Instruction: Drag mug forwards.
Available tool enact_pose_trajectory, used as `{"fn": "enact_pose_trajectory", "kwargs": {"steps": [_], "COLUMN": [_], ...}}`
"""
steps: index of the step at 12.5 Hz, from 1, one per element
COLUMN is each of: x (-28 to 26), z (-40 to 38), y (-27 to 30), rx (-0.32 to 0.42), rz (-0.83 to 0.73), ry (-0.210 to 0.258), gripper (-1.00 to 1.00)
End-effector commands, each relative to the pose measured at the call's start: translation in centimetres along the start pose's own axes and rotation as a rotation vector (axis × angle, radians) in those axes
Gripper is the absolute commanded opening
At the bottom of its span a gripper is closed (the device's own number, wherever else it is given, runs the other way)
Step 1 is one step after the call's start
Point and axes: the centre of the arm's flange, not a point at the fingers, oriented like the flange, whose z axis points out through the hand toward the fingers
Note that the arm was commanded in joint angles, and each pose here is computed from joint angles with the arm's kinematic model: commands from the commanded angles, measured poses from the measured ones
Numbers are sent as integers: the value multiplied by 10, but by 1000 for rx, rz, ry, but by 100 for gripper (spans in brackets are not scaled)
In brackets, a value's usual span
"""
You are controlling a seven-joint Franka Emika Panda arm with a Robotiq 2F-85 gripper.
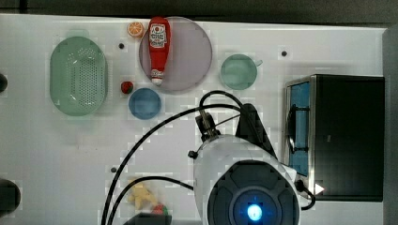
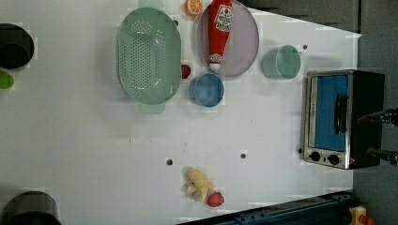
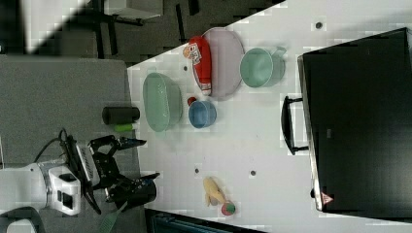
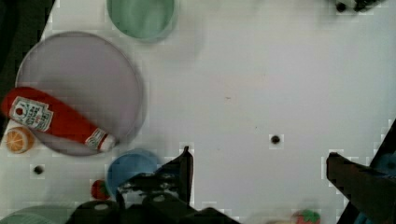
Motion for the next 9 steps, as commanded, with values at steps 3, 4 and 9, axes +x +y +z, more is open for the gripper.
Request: {"fn": "enact_pose_trajectory", "kwargs": {"steps": [3,4,9], "x": [10,10,11], "z": [18,18,20], "y": [-1,-1,-2], "rx": [-36,-36,-39], "rz": [-107,-106,-106], "ry": [-18,-18,-20], "gripper": [100,100,100]}}
